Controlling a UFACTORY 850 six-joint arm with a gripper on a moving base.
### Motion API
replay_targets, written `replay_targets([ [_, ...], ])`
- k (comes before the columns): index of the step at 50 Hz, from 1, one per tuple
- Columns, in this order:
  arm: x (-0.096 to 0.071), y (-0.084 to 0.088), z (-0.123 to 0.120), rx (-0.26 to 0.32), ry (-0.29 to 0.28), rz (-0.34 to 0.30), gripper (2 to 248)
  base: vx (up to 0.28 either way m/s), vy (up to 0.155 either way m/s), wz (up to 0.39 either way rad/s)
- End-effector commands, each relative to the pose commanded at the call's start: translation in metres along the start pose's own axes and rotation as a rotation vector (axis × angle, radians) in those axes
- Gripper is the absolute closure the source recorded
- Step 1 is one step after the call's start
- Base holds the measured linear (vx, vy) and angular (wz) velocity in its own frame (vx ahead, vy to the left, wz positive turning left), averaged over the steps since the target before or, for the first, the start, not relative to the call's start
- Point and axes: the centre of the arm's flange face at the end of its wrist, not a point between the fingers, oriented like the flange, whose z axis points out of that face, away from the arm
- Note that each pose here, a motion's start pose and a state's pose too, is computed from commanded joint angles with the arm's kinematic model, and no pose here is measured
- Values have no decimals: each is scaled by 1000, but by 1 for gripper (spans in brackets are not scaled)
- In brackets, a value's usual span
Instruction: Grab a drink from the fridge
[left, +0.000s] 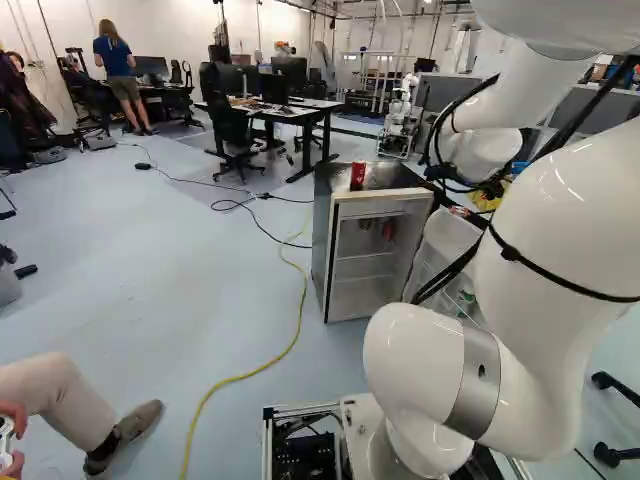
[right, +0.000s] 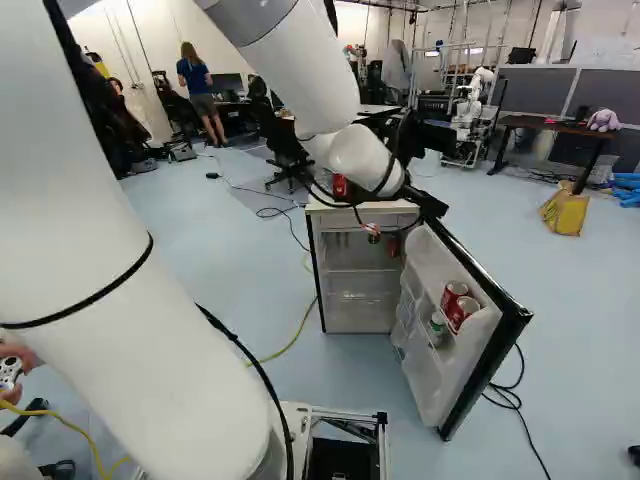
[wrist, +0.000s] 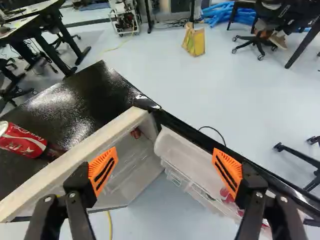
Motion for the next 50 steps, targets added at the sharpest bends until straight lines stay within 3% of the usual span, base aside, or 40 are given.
replay_targets([
  [50,46,53,-7,-74,-239,151,3,0,0,0],
])
